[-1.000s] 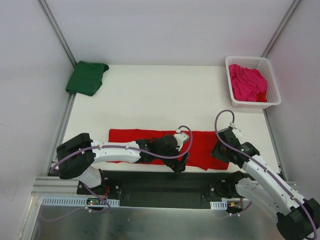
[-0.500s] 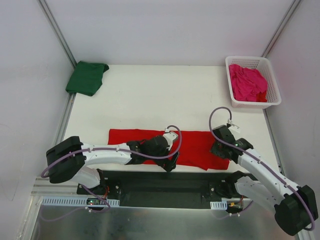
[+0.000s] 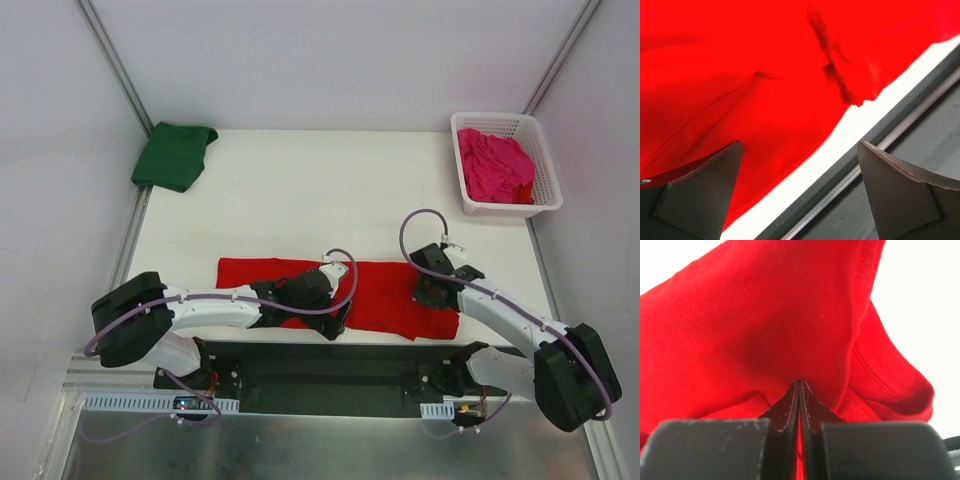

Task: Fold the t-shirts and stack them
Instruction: Fold the other side of the tshirt into a rectangle

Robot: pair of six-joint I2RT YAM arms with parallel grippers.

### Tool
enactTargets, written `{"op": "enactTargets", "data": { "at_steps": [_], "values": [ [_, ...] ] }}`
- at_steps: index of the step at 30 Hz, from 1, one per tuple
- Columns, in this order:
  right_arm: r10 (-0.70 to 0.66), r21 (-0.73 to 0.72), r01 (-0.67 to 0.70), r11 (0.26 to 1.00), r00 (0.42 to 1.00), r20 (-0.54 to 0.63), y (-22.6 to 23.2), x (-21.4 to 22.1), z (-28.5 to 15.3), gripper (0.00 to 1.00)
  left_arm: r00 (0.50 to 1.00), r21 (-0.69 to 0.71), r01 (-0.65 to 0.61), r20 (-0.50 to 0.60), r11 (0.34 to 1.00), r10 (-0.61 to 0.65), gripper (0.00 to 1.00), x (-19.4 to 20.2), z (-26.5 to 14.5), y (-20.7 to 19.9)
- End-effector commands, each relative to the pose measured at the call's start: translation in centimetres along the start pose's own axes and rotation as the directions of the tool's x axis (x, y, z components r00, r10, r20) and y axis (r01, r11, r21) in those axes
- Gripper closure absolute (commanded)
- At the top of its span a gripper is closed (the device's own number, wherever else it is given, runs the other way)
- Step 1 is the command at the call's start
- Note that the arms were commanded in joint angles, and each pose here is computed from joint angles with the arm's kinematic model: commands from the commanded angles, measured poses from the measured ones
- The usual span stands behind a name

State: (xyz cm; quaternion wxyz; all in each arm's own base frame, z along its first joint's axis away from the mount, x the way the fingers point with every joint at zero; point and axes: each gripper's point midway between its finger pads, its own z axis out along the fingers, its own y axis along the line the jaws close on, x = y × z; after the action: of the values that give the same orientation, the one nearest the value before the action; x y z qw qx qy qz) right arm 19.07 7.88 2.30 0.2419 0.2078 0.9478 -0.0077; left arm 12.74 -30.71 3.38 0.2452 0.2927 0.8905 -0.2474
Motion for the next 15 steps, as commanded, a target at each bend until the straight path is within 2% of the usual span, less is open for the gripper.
{"op": "enactTargets", "data": {
  "at_steps": [1,15],
  "values": [
    [0.002,-0.022,-0.001,1.0,0.999,0.038,1.5,-1.6,-0.2,0.98,1.0,-0.039,0.003,0.01,0.999,-0.003,0.01,0.2,-0.3,1.6],
    [-0.026,0.062,0.026,0.998,1.0,0.008,1.1,-1.7,0.5,0.98,0.997,-0.059,0.062,-0.044,0.996,-0.064,0.01,3.3,-0.7,3.4]
  ]
}}
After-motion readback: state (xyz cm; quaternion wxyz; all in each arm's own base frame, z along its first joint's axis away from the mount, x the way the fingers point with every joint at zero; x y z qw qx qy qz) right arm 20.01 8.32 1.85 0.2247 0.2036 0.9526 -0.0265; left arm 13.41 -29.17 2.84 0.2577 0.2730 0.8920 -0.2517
